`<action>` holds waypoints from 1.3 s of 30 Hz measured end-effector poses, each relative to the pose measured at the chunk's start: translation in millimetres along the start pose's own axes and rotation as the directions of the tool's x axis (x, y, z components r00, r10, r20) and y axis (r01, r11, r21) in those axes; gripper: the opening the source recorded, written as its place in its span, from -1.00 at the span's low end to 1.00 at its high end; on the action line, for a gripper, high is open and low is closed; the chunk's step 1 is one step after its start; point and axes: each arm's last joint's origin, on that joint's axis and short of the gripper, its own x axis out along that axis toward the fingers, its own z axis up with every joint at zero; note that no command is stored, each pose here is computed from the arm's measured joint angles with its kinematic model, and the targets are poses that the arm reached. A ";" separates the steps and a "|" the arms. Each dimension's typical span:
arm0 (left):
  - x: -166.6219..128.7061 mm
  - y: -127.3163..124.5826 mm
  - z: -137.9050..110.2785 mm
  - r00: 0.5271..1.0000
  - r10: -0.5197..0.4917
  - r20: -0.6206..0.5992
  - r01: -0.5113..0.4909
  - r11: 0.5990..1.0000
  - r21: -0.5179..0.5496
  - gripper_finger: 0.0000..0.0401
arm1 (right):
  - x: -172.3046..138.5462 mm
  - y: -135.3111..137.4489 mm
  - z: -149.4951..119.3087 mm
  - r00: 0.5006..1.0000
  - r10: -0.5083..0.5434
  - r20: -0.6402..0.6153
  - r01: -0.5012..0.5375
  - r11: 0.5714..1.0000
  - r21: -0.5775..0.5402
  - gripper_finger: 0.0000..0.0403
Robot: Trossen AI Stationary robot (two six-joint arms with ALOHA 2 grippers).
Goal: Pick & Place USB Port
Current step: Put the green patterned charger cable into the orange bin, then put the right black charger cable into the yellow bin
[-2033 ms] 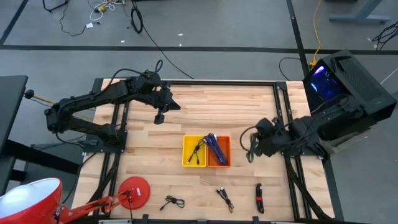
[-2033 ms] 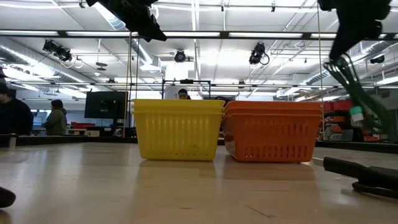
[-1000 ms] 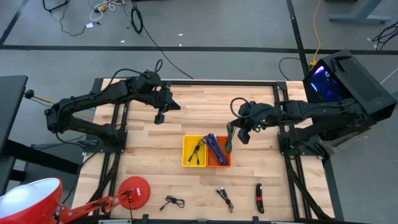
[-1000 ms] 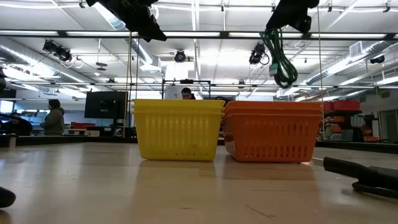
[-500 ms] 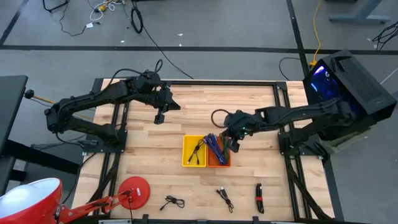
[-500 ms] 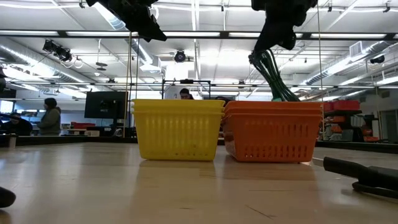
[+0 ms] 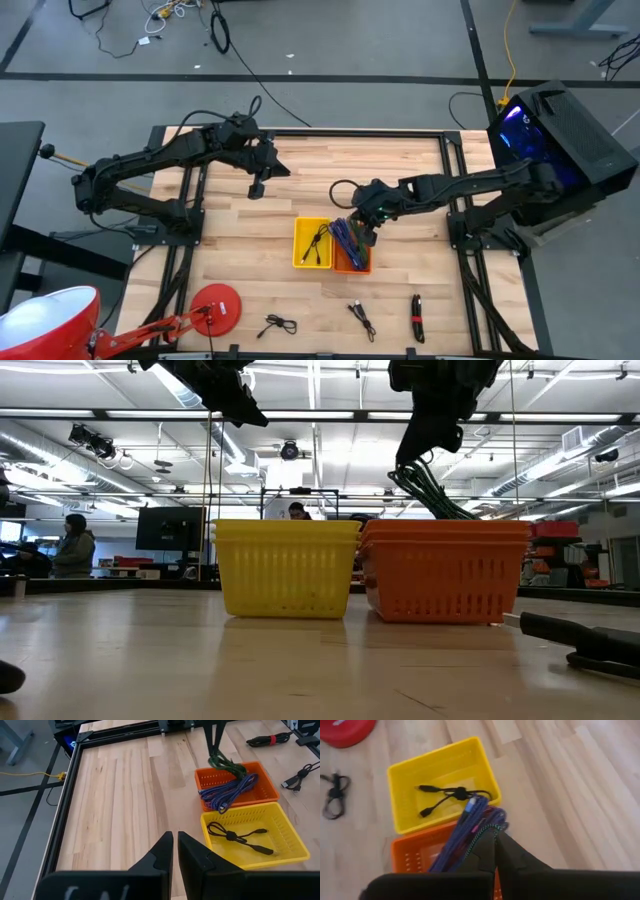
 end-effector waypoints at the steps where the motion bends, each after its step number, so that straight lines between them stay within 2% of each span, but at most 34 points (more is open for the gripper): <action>1: 0.0 0.0 0.0 1.000 0.000 0.000 0.000 1.000 0.000 -0.84 | 0.4 -1.1 0.3 1.000 -0.017 0.004 0.017 1.000 0.001 -0.98; 6: 0.0 0.0 0.0 1.000 0.000 0.000 0.000 1.000 0.000 -0.84 | 1.2 -8.1 3.1 0.998 -0.060 0.021 0.060 0.998 0.011 -0.81; 11: 0.0 0.0 0.0 1.000 0.001 -0.001 -0.001 1.000 0.000 -0.84 | 1.7 -11.6 4.8 0.999 -0.032 0.012 0.032 0.999 0.007 -0.64; 14: 0.0 0.0 -0.1 1.000 0.001 -0.001 -0.001 1.000 -0.001 -0.84 | 1.6 -12.3 5.1 0.998 -0.055 0.021 0.055 0.998 -0.012 -0.57; 22: 0.0 0.0 -0.1 1.000 0.000 -0.001 0.000 1.000 -0.014 -0.84 | 1.4 -29.4 10.5 0.976 -0.209 0.065 0.213 0.975 -0.062 -0.48; 26: 3.6 0.3 -1.1 1.000 -0.006 -0.012 0.005 0.999 -0.043 -0.84 | 1.9 -35.5 14.9 0.981 -0.176 0.076 0.178 0.984 -0.025 -0.48; 28: 4.7 0.0 -3.6 0.999 -0.014 -0.036 0.012 0.998 -0.054 -0.84 | 2.0 -28.4 15.4 0.993 -0.093 0.080 0.095 0.995 -0.023 -0.48; 30: 7.9 1.7 -4.3 0.999 -0.006 -0.046 0.004 0.999 -0.053 -0.84 | 1.3 -12.5 10.9 0.998 0.010 0.058 -0.006 0.998 -0.062 -0.48; 32: 11.3 2.3 -7.0 0.997 -0.006 -0.071 0.002 0.998 -0.061 -0.84 | 0.7 6.0 3.0 0.997 0.069 0.026 -0.067 0.994 -0.081 -0.48; 35: 15.1 4.7 -6.4 0.998 0.002 -0.066 -0.005 0.999 -0.053 -0.84 | -3.0 30.0 -13.0 0.996 0.085 -0.028 -0.086 0.995 -0.043 -0.49; 39: 17.8 4.5 -7.0 0.998 -0.006 -0.069 0.003 0.998 -0.055 -0.84 | -10.9 56.4 -38.7 0.992 0.062 -0.111 -0.053 0.996 0.078 -0.53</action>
